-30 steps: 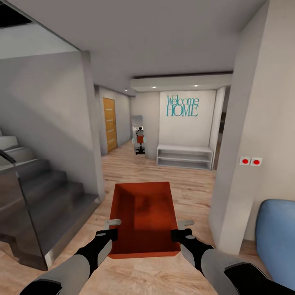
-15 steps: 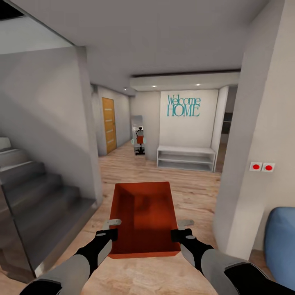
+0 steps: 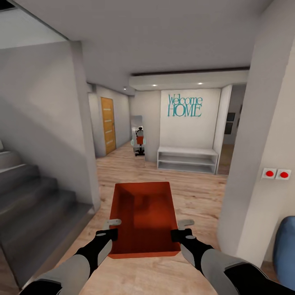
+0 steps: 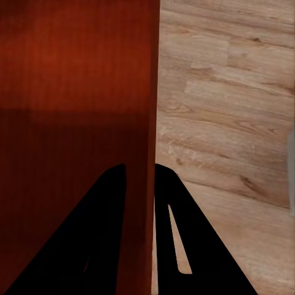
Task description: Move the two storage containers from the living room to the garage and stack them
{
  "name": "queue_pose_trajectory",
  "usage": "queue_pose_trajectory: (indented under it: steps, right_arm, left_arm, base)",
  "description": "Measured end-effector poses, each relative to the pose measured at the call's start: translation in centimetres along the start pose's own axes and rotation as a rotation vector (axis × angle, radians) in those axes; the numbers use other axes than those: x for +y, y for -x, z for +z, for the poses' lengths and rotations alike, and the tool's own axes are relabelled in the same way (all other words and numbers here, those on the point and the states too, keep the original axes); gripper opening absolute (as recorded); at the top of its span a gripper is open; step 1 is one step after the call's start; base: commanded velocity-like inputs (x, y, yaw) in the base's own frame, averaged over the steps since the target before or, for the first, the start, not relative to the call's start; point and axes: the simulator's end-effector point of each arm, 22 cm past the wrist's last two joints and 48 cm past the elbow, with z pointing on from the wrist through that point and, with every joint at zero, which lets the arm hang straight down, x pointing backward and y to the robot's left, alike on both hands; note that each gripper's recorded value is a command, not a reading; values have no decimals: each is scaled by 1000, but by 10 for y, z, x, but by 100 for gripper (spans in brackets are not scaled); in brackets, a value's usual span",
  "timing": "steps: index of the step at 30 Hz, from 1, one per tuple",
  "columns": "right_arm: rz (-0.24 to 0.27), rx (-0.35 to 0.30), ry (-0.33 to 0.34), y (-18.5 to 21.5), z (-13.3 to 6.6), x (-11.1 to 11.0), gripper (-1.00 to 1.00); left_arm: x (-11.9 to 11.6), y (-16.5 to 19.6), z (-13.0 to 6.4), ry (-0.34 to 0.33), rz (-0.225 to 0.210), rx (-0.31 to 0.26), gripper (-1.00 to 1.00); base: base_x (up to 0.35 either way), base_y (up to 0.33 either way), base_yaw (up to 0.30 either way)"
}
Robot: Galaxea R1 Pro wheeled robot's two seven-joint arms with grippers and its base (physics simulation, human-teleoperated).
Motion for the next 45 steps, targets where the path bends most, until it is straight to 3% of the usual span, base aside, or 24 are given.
queue_pose_trajectory:
  steps: [45]
  right_arm:
    - [-3,5,0,-1,0,0,-100]
  left_arm:
    - [0,-2,0,0,-3,4,-100]
  base:
    - [323,0,0]
